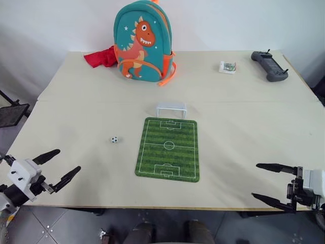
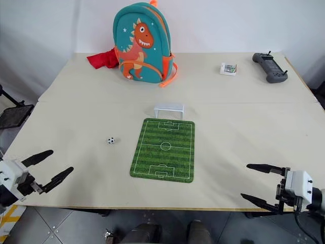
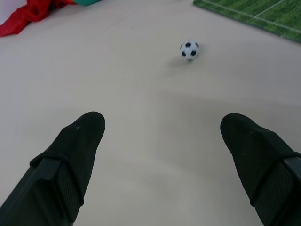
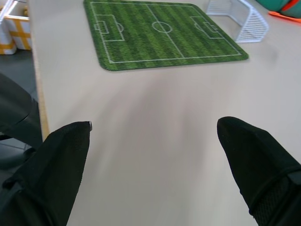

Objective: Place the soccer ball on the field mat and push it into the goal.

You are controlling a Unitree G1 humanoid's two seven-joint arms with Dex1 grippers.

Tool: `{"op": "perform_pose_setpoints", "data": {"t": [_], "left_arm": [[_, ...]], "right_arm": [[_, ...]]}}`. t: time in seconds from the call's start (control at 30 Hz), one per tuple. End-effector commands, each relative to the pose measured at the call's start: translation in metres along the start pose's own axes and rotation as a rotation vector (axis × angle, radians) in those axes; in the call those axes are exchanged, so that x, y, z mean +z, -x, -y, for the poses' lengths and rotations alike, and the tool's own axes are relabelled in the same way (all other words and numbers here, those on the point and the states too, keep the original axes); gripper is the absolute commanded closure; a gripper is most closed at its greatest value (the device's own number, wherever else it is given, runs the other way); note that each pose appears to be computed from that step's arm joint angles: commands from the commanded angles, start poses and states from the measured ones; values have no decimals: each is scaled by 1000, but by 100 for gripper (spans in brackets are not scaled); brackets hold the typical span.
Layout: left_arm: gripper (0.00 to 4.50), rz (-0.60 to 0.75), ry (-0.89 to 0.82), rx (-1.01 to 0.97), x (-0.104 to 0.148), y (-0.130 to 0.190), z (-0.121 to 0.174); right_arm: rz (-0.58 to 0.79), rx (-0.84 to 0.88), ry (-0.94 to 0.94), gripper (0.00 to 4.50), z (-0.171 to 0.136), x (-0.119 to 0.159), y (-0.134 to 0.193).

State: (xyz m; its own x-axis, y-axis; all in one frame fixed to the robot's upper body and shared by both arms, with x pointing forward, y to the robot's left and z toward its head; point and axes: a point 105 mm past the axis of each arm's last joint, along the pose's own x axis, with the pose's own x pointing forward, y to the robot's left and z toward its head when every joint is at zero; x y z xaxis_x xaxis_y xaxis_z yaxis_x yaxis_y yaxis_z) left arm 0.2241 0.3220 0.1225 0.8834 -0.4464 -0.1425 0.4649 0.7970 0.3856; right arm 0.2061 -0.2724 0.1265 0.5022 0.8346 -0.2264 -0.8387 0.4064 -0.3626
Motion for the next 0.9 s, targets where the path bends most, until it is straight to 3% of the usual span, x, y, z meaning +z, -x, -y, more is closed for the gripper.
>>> {"op": "perform_pose_setpoints", "data": {"t": [0.03, 0.2, 0.3, 0.4, 0.5, 0.7, 0.9], "left_arm": [[1, -19, 43, 28, -2, 10, -6], [1, -139, 197, 28, -30, 38, -2], [1, -128, 249, 61, -38, 56, -3], [1, -96, 254, 49, -34, 55, 0], [1, -2, 255, -4, -13, 31, 3], [1, 171, 266, -90, 37, -50, 3], [1, 131, 251, -122, 37, -107, 8]], "right_arm": [[115, 10, 8, 0, 4, 18, -21], [322, 23, -39, 0, 8, 54, -53], [436, 37, -28, 0, 6, 75, -66], [443, 46, -16, 0, 4, 78, -70], [420, 46, -7, 0, 4, 72, -68], [383, 22, -5, 0, 11, 60, -66], [381, 23, -1, 0, 11, 58, -69]]}}
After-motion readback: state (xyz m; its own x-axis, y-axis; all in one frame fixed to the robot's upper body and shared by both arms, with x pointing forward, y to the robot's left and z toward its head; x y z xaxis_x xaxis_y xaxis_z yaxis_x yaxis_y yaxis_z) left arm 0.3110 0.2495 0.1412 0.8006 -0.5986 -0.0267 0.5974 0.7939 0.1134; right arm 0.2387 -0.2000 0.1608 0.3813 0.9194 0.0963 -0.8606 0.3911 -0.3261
